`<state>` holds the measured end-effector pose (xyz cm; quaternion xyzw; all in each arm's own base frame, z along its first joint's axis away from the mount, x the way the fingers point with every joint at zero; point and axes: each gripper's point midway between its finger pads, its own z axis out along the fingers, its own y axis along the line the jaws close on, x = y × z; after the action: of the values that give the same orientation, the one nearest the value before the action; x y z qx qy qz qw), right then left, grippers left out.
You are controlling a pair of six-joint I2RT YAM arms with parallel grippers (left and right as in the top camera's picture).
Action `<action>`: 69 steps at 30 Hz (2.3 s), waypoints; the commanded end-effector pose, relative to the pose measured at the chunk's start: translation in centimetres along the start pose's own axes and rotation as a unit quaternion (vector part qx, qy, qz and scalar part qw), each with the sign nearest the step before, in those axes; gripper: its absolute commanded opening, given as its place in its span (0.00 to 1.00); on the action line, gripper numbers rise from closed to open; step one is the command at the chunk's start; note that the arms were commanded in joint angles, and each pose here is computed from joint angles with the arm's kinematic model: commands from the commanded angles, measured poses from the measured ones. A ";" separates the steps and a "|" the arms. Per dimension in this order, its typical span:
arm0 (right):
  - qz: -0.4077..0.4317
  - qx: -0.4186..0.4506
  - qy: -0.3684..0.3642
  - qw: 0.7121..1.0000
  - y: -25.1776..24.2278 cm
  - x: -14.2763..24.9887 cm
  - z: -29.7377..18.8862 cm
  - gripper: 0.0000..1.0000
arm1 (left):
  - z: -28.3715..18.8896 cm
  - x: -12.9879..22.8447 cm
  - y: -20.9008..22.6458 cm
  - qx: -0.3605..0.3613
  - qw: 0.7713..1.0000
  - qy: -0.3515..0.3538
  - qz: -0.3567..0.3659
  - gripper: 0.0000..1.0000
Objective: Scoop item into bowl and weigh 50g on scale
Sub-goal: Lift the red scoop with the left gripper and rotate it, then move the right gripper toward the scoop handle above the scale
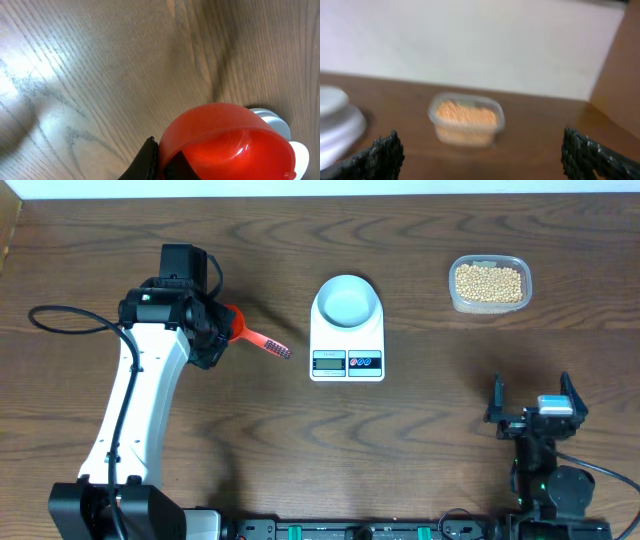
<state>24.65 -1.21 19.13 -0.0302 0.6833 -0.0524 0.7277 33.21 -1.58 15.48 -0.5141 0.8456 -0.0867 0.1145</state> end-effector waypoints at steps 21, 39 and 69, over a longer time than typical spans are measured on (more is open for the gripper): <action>0.178 -0.148 0.127 0.964 3.9 -9.4 2.8 0.99 | -0.2 0.6 0.1 0.005 0.998 0.016 -0.059 0.08; 0.467 -0.397 0.285 0.737 12.6 -9.7 9.4 0.99 | -0.7 4.0 -1.5 0.036 0.982 0.121 -0.138 0.07; 0.450 -0.381 0.385 0.710 26.2 -5.2 7.4 0.99 | -1.4 11.8 -5.1 0.061 0.979 0.170 -0.096 0.08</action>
<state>32.31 24.93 21.30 0.0264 0.8007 0.5386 0.2609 32.27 -13.47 16.75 -0.5703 0.7885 -0.2300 -0.0080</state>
